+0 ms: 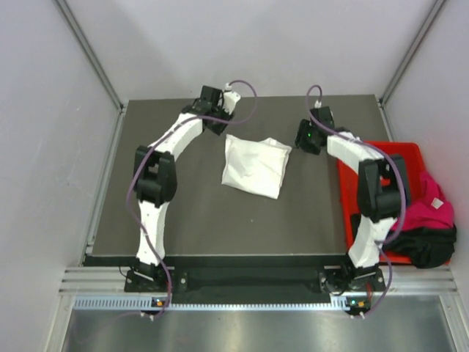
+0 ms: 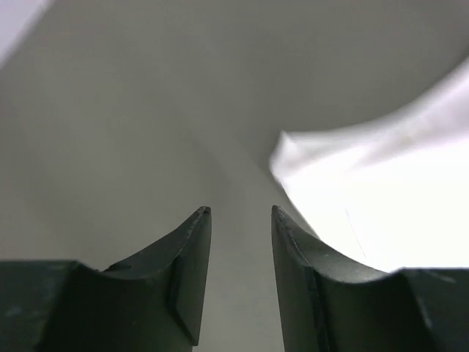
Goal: Fold and stack the t-shirts
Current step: Fold the tshirt
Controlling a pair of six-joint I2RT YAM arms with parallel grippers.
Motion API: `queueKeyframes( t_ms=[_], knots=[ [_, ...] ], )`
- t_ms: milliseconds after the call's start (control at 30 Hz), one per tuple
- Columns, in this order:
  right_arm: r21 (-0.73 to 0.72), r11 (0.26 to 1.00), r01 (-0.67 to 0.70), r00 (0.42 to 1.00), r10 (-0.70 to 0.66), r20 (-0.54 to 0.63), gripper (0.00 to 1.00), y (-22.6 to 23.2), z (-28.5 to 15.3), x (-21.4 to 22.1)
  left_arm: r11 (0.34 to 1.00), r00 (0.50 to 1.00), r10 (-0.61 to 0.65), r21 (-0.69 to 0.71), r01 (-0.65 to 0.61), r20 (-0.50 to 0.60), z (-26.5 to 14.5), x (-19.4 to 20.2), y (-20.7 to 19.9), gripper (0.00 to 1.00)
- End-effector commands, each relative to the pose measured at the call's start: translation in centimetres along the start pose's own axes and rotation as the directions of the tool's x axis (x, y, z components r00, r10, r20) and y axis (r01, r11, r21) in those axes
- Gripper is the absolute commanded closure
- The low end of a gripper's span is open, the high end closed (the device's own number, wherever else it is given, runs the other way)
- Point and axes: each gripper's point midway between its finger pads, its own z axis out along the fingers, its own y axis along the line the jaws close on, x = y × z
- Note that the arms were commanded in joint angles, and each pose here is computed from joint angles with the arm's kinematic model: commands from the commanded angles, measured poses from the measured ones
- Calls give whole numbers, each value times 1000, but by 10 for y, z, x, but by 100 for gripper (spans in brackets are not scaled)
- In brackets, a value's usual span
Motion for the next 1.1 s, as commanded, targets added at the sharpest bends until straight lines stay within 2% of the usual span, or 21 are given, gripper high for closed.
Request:
queueKeyframes(
  t_ms=[0, 33, 67, 100, 133, 167, 233, 267, 400, 433, 500, 533, 767, 900, 1000, 1067],
  knots=[
    [-3, 989, 145, 975, -142, 170, 49, 33, -54, -15, 993, 987, -61, 112, 44, 146, -90, -30, -28, 58],
    [-4, 987, 163, 972, -159, 174, 50, 36, -58, -9, 989, 985, -69, 140, 47, 159, -97, -27, -38, 59],
    [-19, 983, 182, 969, -176, 172, 53, 39, -64, 3, 979, 988, -76, 199, 48, 134, -97, -7, -57, 62],
    [-79, 975, 208, 960, -187, 209, 65, 60, -67, 6, 972, 987, -73, 230, 39, 142, -104, -6, -71, 65],
    [-130, 967, 218, 958, -186, 220, 70, 72, -68, 11, 966, 983, -77, 256, 33, 165, -118, -8, -79, 67],
    [-250, 938, 239, 963, -195, 187, 72, 92, -69, 28, 950, 987, -92, 308, 47, 133, -118, 9, -93, 69],
    [-386, 893, 231, 966, -163, 200, 72, 123, -70, 27, 915, 980, -143, 396, 77, 140, -127, 10, -112, 71],
    [-451, 864, 224, 972, -168, 161, 72, 136, -65, 35, 902, 981, -157, 420, 98, 110, -125, 22, -121, 71],
    [-590, 789, 173, 985, -125, 121, 74, 170, -47, 44, 877, 980, -188, 462, 134, 73, -112, 40, -140, 71],
    [-599, 788, 142, 990, -105, 97, 74, 173, -41, 46, 873, 979, -194, 465, 145, 58, -99, 46, -143, 70],
    [-594, 796, 113, 994, -96, 60, 75, 172, -20, 54, 881, 978, -204, 442, 168, 34, -85, 52, -140, 71],
    [-579, 810, 94, 996, -80, 50, 75, 169, -13, 55, 902, 980, -200, 388, 187, -9, -71, 65, -134, 71],
    [-276, 961, 7, 1000, -7, 2, 76, 97, 53, 53, 944, 979, -168, 269, 194, -117, -53, 117, -122, 71],
    [-199, 980, 1, 999, 6, 33, 76, 77, 54, 45, 955, 974, -162, 225, 195, -159, -51, 133, -116, 69],
    [-186, 982, 39, 998, -28, 64, 75, 79, 48, 31, 954, 975, -166, 224, 196, -147, -60, 125, -113, 65],
    [-185, 980, 78, 994, -63, 84, 74, 86, 40, 17, 953, 978, -182, 227, 201, -103, -75, 105, -106, 61]
  ],
)
